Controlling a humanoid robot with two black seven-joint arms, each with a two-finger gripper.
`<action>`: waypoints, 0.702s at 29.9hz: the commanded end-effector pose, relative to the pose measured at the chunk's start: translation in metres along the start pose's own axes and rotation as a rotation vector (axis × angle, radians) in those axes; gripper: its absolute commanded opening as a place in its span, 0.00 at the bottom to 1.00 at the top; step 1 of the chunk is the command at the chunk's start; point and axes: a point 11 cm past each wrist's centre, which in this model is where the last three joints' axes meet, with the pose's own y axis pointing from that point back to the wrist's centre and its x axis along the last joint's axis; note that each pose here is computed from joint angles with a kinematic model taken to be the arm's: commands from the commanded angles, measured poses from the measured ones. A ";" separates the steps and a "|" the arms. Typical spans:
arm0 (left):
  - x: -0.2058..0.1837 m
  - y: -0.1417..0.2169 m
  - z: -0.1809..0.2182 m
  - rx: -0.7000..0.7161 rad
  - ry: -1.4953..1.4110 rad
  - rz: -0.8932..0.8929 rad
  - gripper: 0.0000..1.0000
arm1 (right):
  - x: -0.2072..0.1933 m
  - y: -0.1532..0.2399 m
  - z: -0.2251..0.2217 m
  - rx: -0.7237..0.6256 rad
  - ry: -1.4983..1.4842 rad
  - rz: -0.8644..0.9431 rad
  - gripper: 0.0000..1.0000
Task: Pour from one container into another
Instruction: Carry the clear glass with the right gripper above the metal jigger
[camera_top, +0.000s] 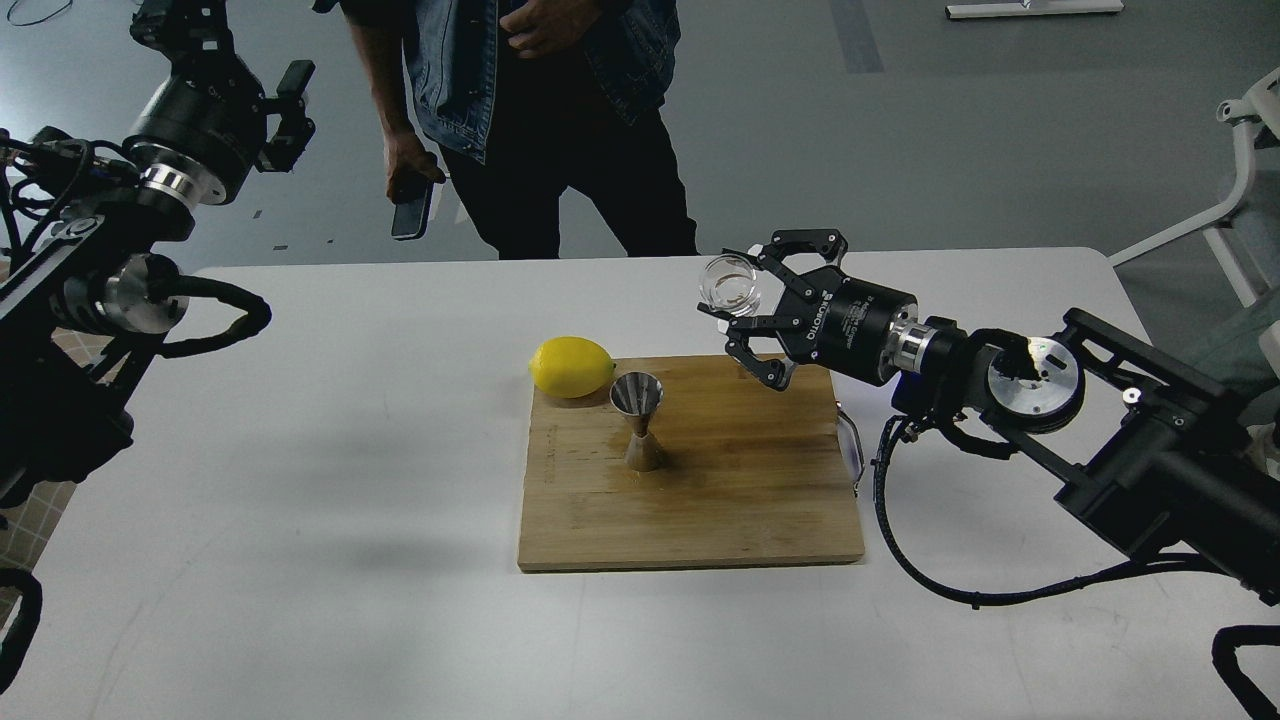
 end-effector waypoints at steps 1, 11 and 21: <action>0.000 0.000 0.001 -0.003 0.001 0.000 0.98 | -0.003 -0.008 0.009 -0.014 -0.009 -0.012 0.43; 0.002 0.000 0.003 -0.009 0.005 0.006 0.98 | -0.001 -0.013 0.018 -0.049 0.027 -0.001 0.43; 0.002 0.000 0.004 -0.012 0.005 0.004 0.98 | -0.001 -0.016 0.021 -0.064 0.044 -0.004 0.43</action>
